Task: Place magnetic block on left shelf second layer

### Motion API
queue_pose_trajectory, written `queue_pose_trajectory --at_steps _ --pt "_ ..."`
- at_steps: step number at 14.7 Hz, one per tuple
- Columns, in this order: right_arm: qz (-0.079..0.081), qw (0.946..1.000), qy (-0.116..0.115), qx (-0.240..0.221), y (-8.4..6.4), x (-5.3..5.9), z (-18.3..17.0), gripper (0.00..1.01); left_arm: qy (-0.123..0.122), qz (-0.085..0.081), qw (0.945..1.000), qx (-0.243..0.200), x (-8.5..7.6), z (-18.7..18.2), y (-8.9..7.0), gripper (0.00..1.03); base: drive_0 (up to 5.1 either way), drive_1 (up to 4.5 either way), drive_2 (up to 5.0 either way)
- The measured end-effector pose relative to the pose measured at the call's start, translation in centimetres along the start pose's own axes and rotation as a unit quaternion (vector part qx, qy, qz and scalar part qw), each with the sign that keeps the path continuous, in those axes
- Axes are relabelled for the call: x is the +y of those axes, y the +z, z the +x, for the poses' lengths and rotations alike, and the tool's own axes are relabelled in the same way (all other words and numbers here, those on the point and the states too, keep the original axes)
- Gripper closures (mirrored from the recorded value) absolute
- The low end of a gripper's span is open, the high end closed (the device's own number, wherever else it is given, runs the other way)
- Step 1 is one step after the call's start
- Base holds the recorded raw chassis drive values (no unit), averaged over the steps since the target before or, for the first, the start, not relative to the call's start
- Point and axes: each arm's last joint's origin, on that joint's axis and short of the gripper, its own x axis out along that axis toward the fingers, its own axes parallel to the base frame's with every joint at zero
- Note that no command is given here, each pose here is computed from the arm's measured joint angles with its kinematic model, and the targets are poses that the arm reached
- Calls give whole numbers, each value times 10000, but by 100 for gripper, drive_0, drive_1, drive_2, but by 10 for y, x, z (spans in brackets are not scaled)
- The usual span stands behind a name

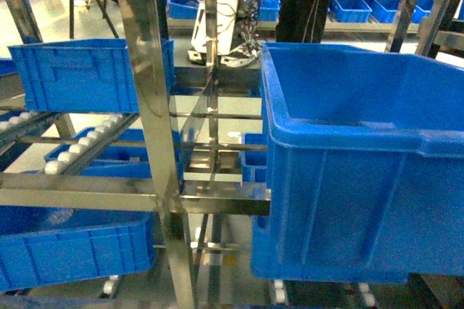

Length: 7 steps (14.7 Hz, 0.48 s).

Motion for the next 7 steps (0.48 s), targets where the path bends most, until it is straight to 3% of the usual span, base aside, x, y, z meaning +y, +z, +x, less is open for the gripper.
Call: queue_pose_trajectory --at_steps 5,7 --pt "1 10000 3 -13 0 0 0 67 2 0 10000 0 0 0 0 5 -2 380 -385" --pt "-2 10000 -1 32 -1 0 1 67 0 0 10000 17 0 0 0 5 0 0 0"
